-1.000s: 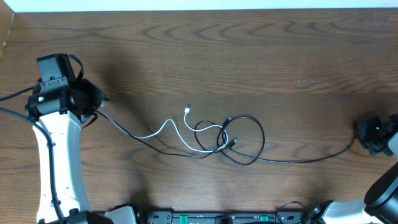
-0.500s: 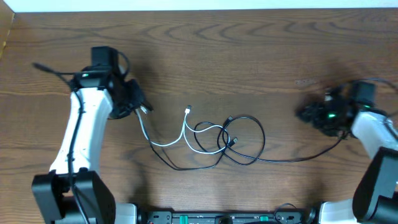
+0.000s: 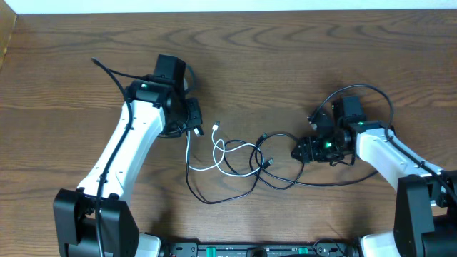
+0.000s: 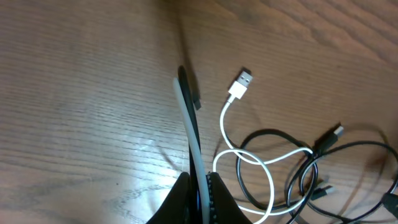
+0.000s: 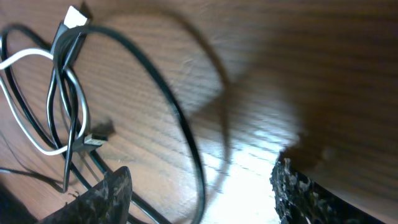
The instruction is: Untangle cables
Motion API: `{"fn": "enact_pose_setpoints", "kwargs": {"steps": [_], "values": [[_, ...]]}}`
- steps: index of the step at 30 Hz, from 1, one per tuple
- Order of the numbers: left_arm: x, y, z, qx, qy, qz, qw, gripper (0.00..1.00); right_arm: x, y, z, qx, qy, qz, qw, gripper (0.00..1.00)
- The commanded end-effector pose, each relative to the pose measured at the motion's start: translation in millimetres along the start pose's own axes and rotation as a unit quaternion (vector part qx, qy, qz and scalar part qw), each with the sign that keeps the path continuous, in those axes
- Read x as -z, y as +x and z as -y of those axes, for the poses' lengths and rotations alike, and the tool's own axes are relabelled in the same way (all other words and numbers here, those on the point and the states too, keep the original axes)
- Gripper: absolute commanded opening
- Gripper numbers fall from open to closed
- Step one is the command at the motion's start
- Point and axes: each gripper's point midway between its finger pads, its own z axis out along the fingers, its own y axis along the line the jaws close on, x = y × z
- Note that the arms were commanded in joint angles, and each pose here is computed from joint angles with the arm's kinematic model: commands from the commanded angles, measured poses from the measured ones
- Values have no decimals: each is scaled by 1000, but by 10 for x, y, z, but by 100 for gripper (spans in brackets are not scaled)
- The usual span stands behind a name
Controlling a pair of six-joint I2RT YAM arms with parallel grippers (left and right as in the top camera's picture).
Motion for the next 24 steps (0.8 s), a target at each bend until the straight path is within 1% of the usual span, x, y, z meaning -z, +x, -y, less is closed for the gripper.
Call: {"fn": "enact_pose_setpoints", "kwargs": {"steps": [1, 3, 4, 5, 9, 12, 15, 16, 17, 20, 23, 24], "values": [[-47, 75, 80, -20, -2, -10, 1000, 8, -36, 55, -76, 26, 2, -6, 1000, 67], [-52, 100, 122, -27, -1, -12, 1000, 8, -55, 62, -102, 32, 3, -8, 999, 56], [-55, 113, 142, -31, -1, -13, 999, 7, -62, 71, -116, 34, 2, -10, 999, 45], [-56, 119, 152, -33, 0, -13, 999, 8, -69, 80, -130, 36, 2, -12, 999, 40], [-57, 126, 161, -34, 0, -13, 999, 8, -113, 146, -145, 41, 1, -19, 999, 38], [-57, 126, 161, -34, 0, -13, 999, 7, -174, 237, -102, 37, 2, -25, 999, 32], [-57, 125, 161, -34, 0, -13, 999, 7, -217, 262, -89, 34, -3, -20, 999, 13], [-57, 125, 161, -34, 0, -13, 999, 8, -217, 243, -97, 36, -5, -16, 999, 3], [-57, 125, 161, -34, 0, -13, 999, 8, -216, 215, -125, 39, -12, -11, 999, 1], [-57, 126, 160, -34, 0, -13, 999, 7, -167, 41, -385, 59, -80, 18, 995, 1], [-57, 124, 159, -35, -1, -13, 999, 8, 115, -292, -716, 100, -150, 62, 982, 1], [-57, 114, 140, -39, -6, -10, 999, 7, 254, -444, -777, 109, -157, 84, 978, 1]]}}
